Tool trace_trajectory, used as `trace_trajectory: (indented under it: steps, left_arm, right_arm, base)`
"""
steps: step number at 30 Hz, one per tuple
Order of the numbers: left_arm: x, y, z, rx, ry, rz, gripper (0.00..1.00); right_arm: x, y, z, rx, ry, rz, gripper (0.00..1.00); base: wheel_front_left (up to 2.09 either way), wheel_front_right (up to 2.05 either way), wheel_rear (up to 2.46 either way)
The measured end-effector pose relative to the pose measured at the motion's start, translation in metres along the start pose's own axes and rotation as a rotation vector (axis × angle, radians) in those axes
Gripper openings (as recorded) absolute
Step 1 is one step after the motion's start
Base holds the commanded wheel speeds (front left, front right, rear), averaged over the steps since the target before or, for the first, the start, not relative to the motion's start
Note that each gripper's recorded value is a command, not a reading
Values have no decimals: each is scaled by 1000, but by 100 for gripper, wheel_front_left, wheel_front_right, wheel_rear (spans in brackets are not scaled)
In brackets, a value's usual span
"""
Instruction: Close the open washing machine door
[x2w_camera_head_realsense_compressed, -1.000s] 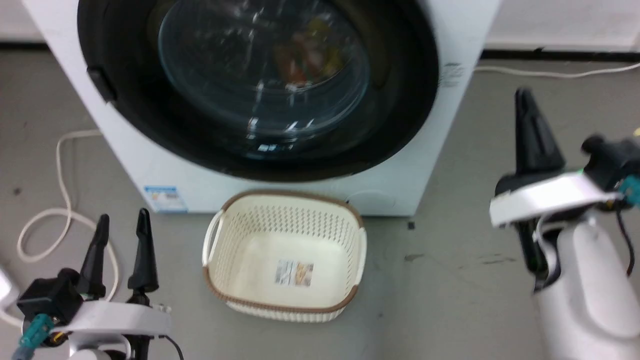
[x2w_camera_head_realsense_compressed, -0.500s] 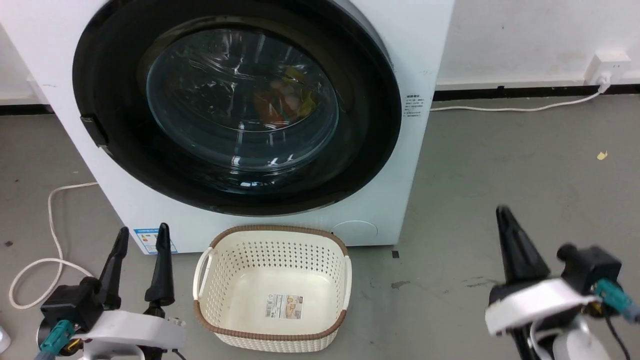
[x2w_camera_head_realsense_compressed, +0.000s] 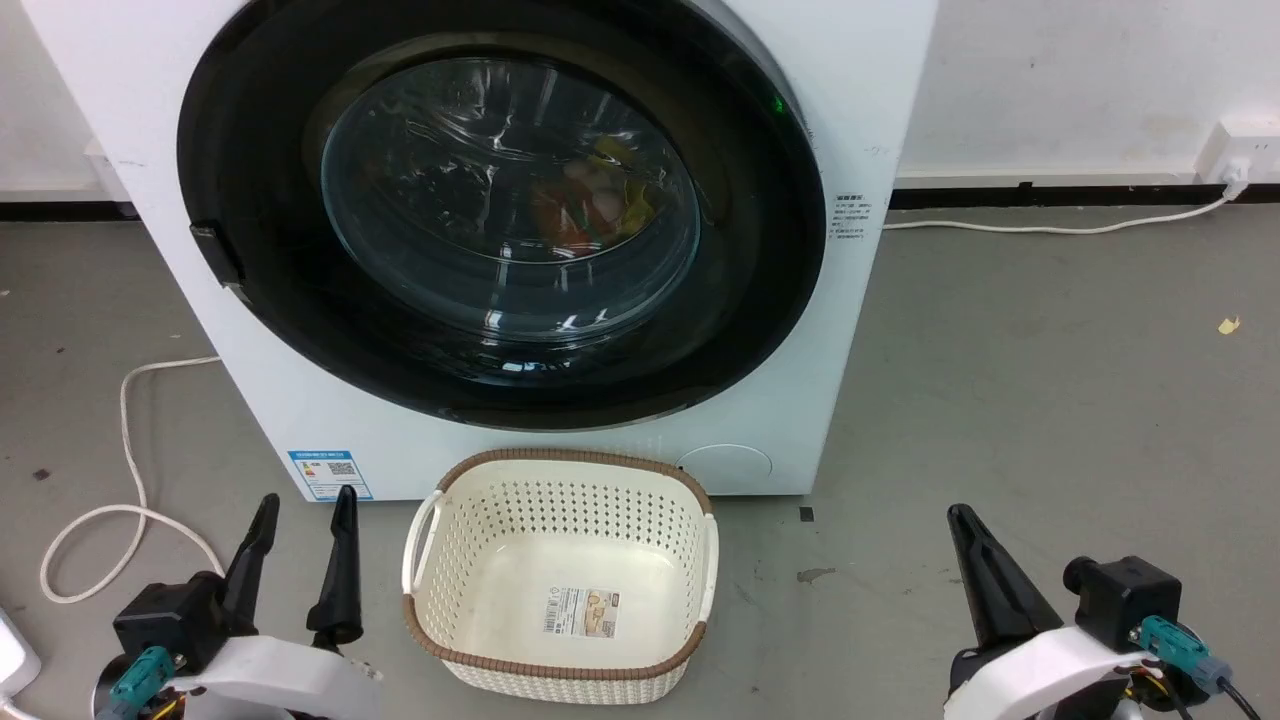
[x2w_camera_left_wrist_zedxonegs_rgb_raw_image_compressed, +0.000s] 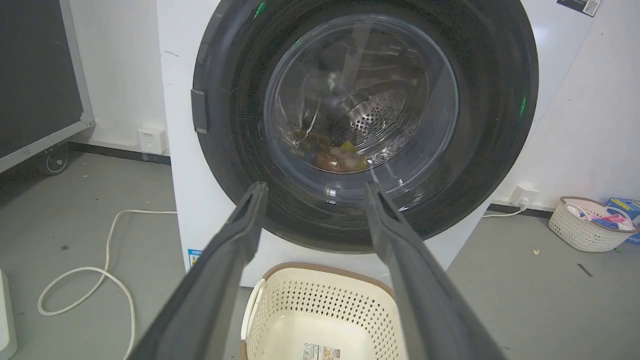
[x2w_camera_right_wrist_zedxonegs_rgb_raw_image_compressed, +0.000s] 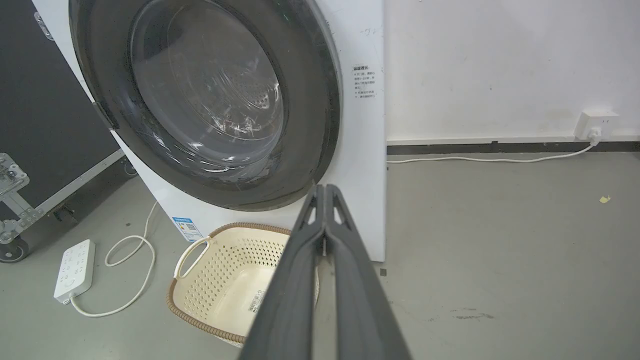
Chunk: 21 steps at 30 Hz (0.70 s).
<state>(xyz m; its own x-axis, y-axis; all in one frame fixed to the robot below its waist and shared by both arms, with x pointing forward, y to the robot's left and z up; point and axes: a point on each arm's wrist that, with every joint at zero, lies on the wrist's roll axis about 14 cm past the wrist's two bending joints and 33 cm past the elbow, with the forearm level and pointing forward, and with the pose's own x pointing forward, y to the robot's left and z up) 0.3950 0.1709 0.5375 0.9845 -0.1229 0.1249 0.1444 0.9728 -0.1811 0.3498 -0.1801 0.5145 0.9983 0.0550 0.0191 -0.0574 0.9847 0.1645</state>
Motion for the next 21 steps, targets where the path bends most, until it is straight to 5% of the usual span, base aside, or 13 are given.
trace_trajectory:
  steps: [3,4,5,6,7,21]
  left_arm:
    - [-1,0,-3,-1,12,1,100]
    - [-2,1,-3,-1,13,2,100]
    - [-2,1,-3,-1,14,2,100]
    - [-2,1,-4,-1,15,3,100]
    - [-2,1,-4,0,16,3,100]
    - [-3,2,1,22,-3,9,100]
  right_arm:
    - [1,1,-1,6,7,4,0]
    - [1,2,-3,9,13,6,14]
    - [1,2,-3,12,15,7,14]
    - [2,3,-4,16,18,8,70]
    - [2,3,-4,17,19,8,100]
    - [3,1,-6,17,22,4,100]
  base:
    - [0,0,0]
    - [0,0,0]
    - [0,0,0]
    - [0,0,0]
    - [0,0,0]
    - [0,0,0]
